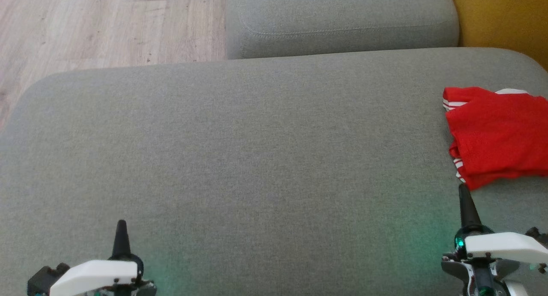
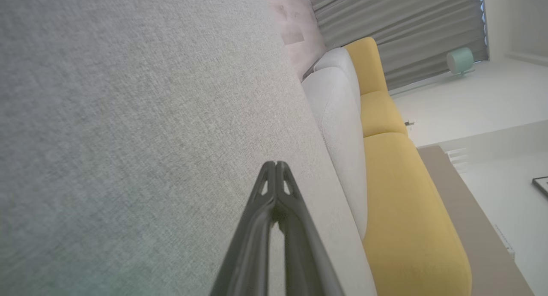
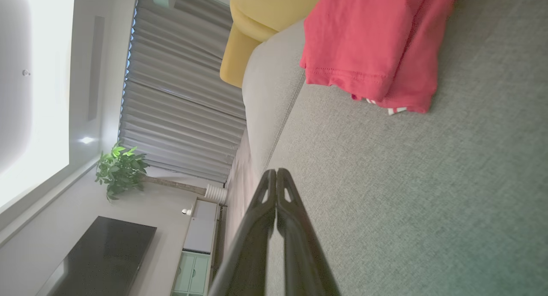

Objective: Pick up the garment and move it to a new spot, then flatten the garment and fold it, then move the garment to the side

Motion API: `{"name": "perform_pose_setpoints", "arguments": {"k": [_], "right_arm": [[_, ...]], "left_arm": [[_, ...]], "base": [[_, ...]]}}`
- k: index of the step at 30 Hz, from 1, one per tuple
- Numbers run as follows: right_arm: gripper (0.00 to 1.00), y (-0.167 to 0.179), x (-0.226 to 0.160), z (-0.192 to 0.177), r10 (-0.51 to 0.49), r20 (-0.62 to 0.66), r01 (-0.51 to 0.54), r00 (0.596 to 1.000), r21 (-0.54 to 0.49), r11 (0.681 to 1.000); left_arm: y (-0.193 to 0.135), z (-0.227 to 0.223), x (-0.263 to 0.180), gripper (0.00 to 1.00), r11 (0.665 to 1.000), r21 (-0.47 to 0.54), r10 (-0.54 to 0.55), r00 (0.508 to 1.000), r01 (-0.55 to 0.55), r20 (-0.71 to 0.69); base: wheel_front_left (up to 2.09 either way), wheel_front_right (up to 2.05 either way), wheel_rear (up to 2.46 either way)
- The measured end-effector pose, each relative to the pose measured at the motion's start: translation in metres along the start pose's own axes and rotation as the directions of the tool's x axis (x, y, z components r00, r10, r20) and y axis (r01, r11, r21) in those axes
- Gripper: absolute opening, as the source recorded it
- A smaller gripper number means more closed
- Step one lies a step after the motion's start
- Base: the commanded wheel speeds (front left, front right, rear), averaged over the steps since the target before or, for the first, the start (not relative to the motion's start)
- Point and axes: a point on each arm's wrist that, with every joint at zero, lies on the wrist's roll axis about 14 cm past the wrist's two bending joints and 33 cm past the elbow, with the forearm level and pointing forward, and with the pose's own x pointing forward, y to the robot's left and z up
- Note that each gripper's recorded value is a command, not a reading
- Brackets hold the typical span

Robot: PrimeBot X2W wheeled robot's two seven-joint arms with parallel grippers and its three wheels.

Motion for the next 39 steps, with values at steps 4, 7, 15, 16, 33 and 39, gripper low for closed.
{"name": "perform_pose_setpoints", "arguments": {"k": [4, 7, 15, 16, 33, 39], "right_arm": [[0.0, -0.002, 0.0, 0.004, -0.005, 0.009, 0.004, 1.0, 0.047, 0.999], [0.0, 0.001, 0.002, 0.006, 0.003, 0.014, -0.005, 1.0, 0.092, 0.996], [0.0, 0.003, 0.003, 0.012, 0.01, 0.026, -0.014, 1.0, 0.186, 0.982], [0.0, 0.002, 0.003, 0.013, 0.008, 0.031, -0.014, 0.999, 0.197, 0.98], [0.0, 0.012, 0.01, 0.028, 0.041, 0.07, -0.065, 0.997, 0.382, 0.922], [0.0, 0.011, 0.01, 0.03, 0.041, 0.075, -0.068, 0.996, 0.405, 0.912]], "left_arm": [[-0.002, 0.004, 0.001, 0.0, 0.999, -0.044, -0.014, 1.0, 0.015, 0.01], [-0.01, 0.006, 0.005, 0.0, 0.996, -0.084, -0.04, 0.999, 0.041, 0.014], [-0.018, 0.011, 0.008, 0.0, 0.982, -0.17, -0.077, 0.997, 0.08, 0.028], [-0.019, 0.012, 0.009, 0.0, 0.98, -0.18, -0.08, 0.996, 0.084, 0.031], [-0.033, 0.026, 0.013, 0.0, 0.923, -0.346, -0.15, 0.985, 0.169, 0.081], [-0.039, 0.03, 0.015, 0.0, 0.913, -0.361, -0.17, 0.981, 0.192, 0.091]], "base": [[0.0, 0.0, 0.0], [0.0, 0.0, 0.0], [0.0, 0.0, 0.0], [0.0, 0.0, 0.0], [0.0, 0.0, 0.0], [0.0, 0.0, 0.0]]}}
